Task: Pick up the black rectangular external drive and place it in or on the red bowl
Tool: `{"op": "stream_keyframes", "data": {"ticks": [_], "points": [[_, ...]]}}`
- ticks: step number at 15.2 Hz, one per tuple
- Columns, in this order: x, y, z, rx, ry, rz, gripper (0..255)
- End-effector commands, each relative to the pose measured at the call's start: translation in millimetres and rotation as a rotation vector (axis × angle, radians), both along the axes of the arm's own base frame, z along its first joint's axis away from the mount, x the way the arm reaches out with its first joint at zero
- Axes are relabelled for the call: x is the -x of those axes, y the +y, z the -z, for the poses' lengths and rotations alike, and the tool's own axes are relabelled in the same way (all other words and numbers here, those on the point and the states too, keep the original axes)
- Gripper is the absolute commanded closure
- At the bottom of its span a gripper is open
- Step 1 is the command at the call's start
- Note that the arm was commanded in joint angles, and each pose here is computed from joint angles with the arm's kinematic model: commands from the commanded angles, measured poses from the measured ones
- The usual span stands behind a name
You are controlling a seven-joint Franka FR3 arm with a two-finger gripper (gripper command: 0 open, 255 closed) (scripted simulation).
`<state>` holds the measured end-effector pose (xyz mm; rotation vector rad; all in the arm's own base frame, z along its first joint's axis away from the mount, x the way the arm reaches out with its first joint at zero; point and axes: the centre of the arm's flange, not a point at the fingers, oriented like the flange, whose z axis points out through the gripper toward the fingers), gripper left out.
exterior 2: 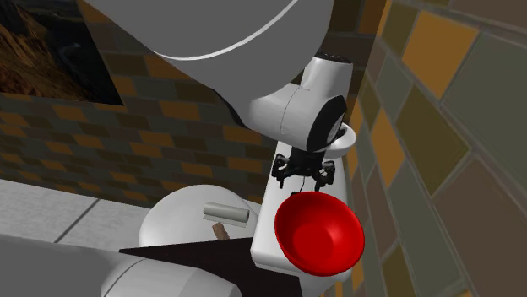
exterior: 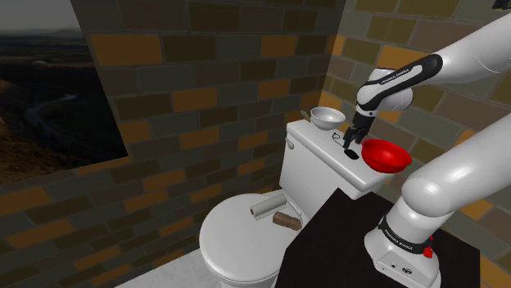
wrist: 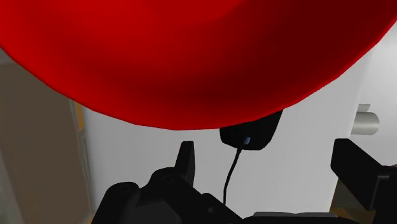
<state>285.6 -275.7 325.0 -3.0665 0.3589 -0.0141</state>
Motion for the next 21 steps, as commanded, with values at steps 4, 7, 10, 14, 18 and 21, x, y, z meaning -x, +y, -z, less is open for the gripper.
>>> {"op": "stream_keyframes", "data": {"ticks": [4, 7, 10, 14, 18, 21], "points": [[0, -1, 27, 0.001, 0.000, 0.000, 0], [0, -1, 30, 0.001, 0.000, 0.000, 0], [0, -1, 30, 0.001, 0.000, 0.000, 0], [0, -1, 30, 0.001, 0.000, 0.000, 255], [0, -1, 30, 0.001, 0.000, 0.000, 255], [0, -1, 30, 0.001, 0.000, 0.000, 255]]}}
